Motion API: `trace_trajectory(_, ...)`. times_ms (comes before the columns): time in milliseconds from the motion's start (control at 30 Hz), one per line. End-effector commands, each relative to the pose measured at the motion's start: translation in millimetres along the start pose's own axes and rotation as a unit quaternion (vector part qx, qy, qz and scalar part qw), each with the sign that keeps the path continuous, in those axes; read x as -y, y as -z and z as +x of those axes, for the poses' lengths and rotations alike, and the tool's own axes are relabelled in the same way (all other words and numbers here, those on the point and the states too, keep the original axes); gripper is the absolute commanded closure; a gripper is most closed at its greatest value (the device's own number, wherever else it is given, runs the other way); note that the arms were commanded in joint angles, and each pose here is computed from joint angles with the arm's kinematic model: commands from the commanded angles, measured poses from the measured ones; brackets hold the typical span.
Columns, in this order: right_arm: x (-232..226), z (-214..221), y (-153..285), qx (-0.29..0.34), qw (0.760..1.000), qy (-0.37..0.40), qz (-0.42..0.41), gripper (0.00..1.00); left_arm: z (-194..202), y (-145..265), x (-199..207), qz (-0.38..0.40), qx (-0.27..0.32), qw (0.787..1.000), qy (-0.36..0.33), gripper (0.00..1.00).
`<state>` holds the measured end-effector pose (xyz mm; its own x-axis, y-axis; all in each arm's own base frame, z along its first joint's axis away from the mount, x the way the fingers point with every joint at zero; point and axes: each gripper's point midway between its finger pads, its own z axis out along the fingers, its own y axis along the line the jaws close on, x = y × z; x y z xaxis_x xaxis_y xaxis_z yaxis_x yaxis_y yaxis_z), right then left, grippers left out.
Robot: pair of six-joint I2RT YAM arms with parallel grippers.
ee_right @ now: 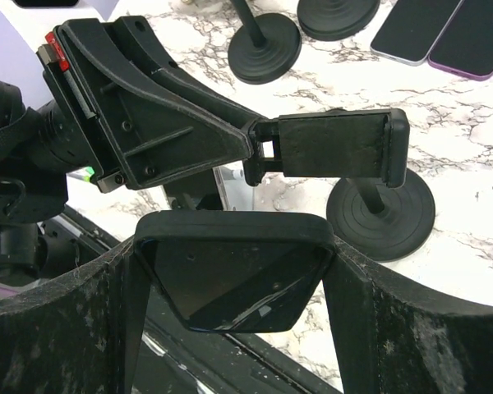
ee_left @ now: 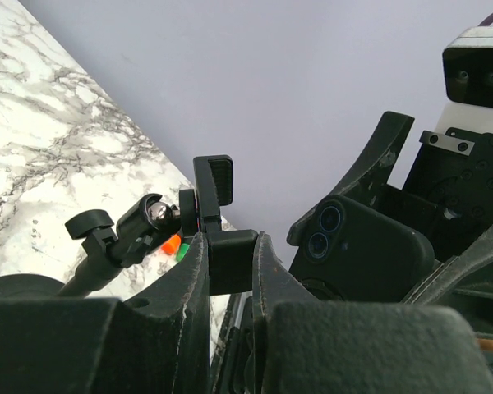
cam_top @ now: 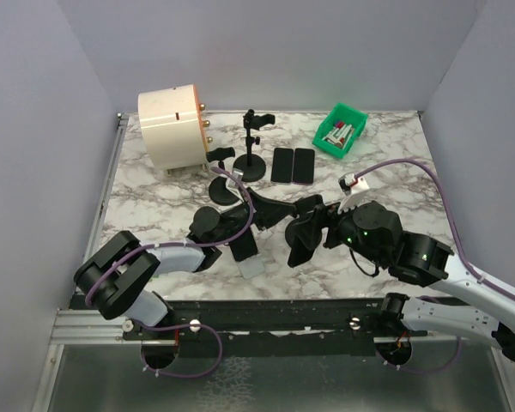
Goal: Remove the phone from the phone stand
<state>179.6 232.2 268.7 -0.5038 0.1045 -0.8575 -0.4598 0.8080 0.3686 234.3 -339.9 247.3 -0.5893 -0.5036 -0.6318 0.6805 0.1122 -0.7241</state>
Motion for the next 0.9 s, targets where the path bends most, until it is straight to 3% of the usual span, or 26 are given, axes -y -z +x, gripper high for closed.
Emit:
trace_trajectory(0, -18.6, -22.7, 9.9, 0.026, 0.999, -0.012, -0.041, 1.0, 13.2, 4.4, -23.1, -0.047, -0.032, 0.998, -0.013, 1.0)
trace_trajectory(300, -37.0, -61.7, 37.8, 0.058, 0.995, 0.007, -0.082, 1.0, 24.8, -7.1, -6.6, -0.039, -0.071, 0.995, -0.053, 0.99)
trace_trajectory(367, -38.2, -74.9, 46.4, 0.069, 0.994, 0.01, -0.081, 1.0, 26.4, -7.4, -6.2, -0.042, -0.076, 0.994, -0.061, 0.92)
trace_trajectory(533, -43.3, -101.6, 63.5, 0.092, 0.992, 0.016, -0.085, 1.0, 26.6, -7.9, -1.1, -0.04, -0.078, 0.994, -0.069, 0.63)
trace_trajectory(867, -47.1, -117.4, 74.4, 0.104, 0.99, 0.025, -0.089, 1.0, 3.6, -7.1, 27.2, -0.02, -0.048, 0.995, -0.084, 0.31)
